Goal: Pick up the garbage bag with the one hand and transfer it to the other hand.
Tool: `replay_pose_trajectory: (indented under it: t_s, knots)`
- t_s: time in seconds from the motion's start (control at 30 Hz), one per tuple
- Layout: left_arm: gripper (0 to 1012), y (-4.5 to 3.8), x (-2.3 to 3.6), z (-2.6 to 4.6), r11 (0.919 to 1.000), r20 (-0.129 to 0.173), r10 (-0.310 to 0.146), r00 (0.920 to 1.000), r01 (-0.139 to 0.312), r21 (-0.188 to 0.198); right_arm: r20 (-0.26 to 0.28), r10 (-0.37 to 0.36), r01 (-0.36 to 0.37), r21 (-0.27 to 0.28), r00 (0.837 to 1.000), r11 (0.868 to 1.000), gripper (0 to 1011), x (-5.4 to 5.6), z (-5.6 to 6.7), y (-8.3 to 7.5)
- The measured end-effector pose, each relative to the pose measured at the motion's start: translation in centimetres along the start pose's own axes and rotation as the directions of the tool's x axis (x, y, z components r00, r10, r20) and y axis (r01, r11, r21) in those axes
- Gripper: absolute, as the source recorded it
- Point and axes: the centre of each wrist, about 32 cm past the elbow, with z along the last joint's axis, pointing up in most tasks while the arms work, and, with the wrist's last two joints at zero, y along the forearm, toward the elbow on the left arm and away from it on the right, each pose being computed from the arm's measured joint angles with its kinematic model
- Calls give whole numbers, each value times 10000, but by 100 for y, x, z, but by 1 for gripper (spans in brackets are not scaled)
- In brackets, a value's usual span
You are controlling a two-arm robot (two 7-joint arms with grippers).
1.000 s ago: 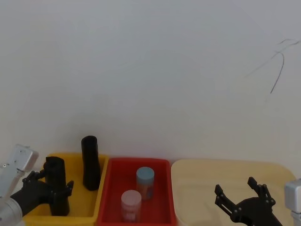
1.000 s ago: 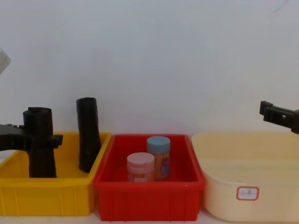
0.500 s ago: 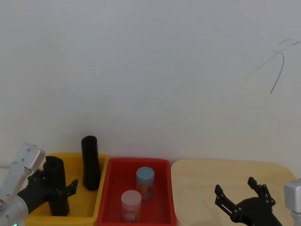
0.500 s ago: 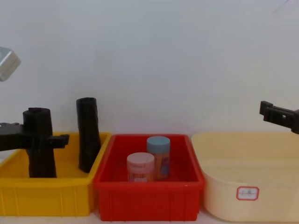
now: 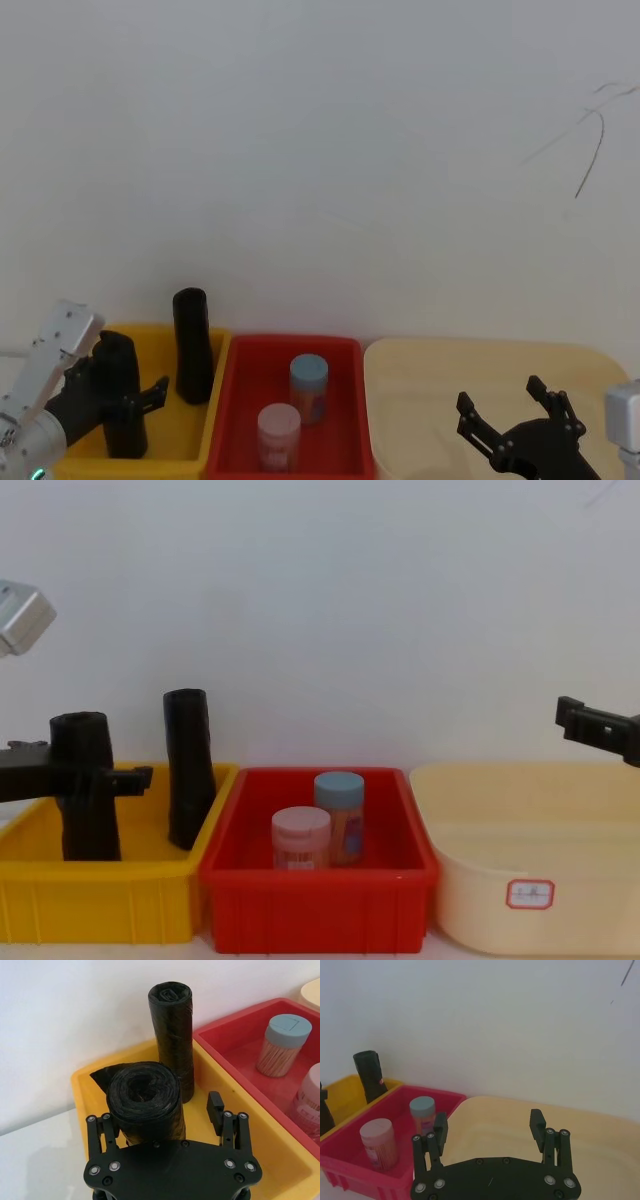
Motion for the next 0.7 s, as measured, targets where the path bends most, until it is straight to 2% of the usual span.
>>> replay_pose_trajectory:
  t_s: [0.23, 0.27, 0.47, 0.5, 0.6, 0.63, 0.7]
  knots:
    - [879, -16, 1, 1, 10000, 27, 24, 10000, -24, 9, 0, 0, 0, 0, 10000, 10000, 1001, 0, 0, 0]
    - [829, -19, 1, 3, 10000, 33, 30, 10000, -30, 6, 0, 0, 0, 0, 10000, 10000, 1001, 0, 0, 0]
    - [686, -27, 2, 4, 10000, 42, 45, 10000, -45, 4, 0, 0, 0, 1, 10000, 10000, 1001, 0, 0, 0]
    - [630, -27, 2, 4, 10000, 43, 46, 10000, -46, 4, 1, -1, 1, 1, 10000, 10000, 1001, 0, 0, 0]
    - [574, -30, 3, 4, 10000, 45, 50, 10000, -50, 4, 1, -1, 1, 2, 10000, 10000, 1001, 0, 0, 0]
    - [512, -30, 3, 4, 10000, 47, 51, 10000, -51, 4, 1, -1, 1, 1, 10000, 10000, 1001, 0, 0, 0]
    - [497, -31, 3, 5, 10000, 51, 54, 10000, -54, 5, 0, 0, 0, 1, 10000, 10000, 1001, 0, 0, 0]
